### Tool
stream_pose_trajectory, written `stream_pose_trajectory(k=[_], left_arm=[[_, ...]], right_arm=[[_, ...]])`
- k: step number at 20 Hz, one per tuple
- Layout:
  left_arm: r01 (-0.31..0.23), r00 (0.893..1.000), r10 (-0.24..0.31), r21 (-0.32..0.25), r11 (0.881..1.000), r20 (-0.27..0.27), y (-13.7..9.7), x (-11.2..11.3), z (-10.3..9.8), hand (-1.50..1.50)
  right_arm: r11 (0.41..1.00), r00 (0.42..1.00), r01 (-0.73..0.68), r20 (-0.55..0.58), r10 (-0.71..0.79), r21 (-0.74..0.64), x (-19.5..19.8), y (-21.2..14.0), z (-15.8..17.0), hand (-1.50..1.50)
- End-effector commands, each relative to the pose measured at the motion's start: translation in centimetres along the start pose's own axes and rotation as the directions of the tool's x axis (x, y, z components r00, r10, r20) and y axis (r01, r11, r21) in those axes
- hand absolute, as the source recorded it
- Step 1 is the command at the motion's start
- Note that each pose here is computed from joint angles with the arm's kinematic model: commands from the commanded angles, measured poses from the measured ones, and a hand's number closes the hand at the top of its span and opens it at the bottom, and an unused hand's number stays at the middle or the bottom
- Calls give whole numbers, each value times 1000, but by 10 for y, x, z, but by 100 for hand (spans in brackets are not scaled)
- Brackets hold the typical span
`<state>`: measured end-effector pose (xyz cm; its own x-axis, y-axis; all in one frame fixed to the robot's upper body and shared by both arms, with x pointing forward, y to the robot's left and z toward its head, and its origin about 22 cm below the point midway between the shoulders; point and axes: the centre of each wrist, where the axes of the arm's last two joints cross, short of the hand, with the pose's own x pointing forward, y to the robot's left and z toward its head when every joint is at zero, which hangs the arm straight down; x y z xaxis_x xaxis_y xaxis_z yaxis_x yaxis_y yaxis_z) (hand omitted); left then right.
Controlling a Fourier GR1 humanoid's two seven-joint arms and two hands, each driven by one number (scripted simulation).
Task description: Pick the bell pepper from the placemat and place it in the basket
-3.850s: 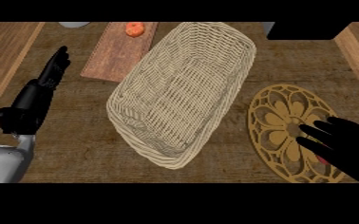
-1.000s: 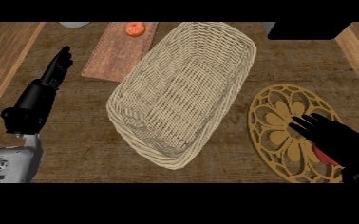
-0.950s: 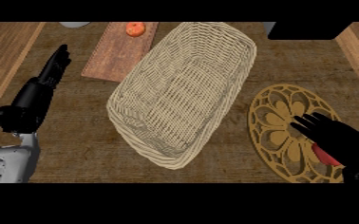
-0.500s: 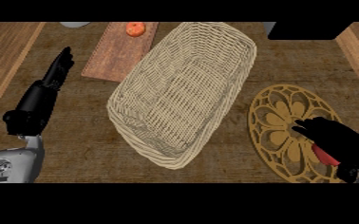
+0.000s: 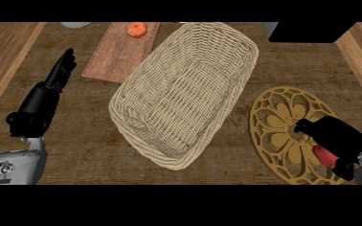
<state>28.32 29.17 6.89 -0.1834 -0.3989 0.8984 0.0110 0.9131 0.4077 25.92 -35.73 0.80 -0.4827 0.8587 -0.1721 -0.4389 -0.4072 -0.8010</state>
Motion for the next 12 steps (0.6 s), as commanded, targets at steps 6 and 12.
stream_pose_trajectory(k=[6,12], left_arm=[[11,999,-10,26,1000,-30,5,-2,-2,0],[20,999,-18,43,999,-49,16,-13,16,0]], right_arm=[[962,908,263,-317,-274,-79,14,31,-3,150],[826,537,448,-636,-554,-342,24,50,23,150]])
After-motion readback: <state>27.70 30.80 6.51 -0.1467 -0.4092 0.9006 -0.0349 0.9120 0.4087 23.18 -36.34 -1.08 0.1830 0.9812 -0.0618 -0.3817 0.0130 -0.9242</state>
